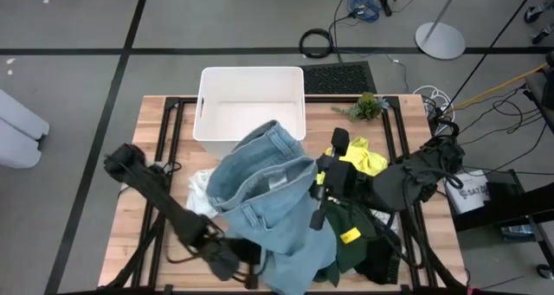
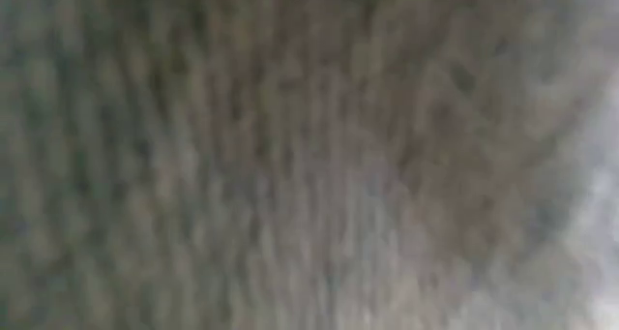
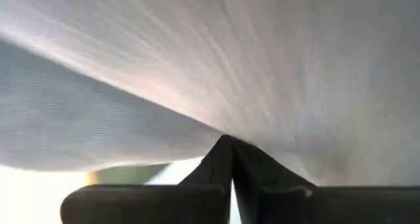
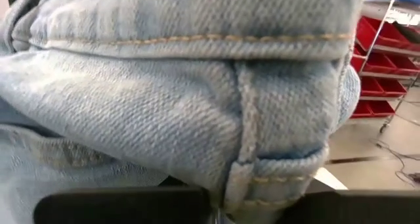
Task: Fold laundry
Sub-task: Fold the blue pants
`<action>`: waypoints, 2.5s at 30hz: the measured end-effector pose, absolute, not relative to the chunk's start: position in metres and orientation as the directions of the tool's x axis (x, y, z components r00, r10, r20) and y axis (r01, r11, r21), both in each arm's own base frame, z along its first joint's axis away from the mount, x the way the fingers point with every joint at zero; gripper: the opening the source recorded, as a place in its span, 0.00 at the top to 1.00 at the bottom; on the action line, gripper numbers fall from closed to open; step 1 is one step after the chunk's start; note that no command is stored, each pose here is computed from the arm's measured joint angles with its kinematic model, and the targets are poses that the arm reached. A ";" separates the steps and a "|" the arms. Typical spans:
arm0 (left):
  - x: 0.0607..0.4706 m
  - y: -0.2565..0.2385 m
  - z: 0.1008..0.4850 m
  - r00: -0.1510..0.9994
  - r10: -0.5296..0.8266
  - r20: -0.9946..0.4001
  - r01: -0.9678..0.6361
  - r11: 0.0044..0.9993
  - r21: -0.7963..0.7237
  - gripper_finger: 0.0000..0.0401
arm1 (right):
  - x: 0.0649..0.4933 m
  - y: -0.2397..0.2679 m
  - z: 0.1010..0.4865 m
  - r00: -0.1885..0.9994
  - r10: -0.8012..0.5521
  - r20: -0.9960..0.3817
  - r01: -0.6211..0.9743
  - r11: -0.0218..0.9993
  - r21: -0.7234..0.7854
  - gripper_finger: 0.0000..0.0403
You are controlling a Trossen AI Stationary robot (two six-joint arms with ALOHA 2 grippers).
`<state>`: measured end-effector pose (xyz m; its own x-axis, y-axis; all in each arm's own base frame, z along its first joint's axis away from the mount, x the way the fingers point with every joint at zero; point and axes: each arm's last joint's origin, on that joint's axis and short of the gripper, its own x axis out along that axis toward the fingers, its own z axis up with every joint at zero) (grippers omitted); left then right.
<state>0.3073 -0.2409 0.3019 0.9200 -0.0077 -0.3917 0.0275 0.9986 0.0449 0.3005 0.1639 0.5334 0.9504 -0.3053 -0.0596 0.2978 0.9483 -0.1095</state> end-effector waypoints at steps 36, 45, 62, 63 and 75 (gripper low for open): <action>0.153 -0.163 0.385 0.872 0.401 -0.281 -0.378 0.916 0.137 0.98 | 0.337 0.151 0.522 0.997 -0.004 -0.075 -0.009 0.985 -0.174 0.90; 0.159 -0.170 0.381 0.873 0.399 -0.282 -0.378 0.917 0.127 0.98 | 0.320 0.182 0.512 0.976 -0.176 -0.131 0.133 0.949 -0.284 0.90; 0.188 -0.144 0.343 0.756 0.604 -0.252 -0.596 0.794 0.116 0.98 | 0.341 0.166 0.519 0.991 -0.128 -0.027 0.119 0.968 -0.221 0.90; 0.194 -0.143 0.335 0.745 0.618 -0.252 -0.617 0.781 0.095 0.98 | 0.339 0.170 0.521 0.993 -0.120 -0.011 0.114 0.966 -0.231 0.90; 0.305 -0.211 0.261 0.958 0.184 -0.221 -0.199 0.979 -0.046 0.98 | 0.304 0.207 0.508 0.944 -0.313 -0.108 0.261 0.904 -0.340 0.90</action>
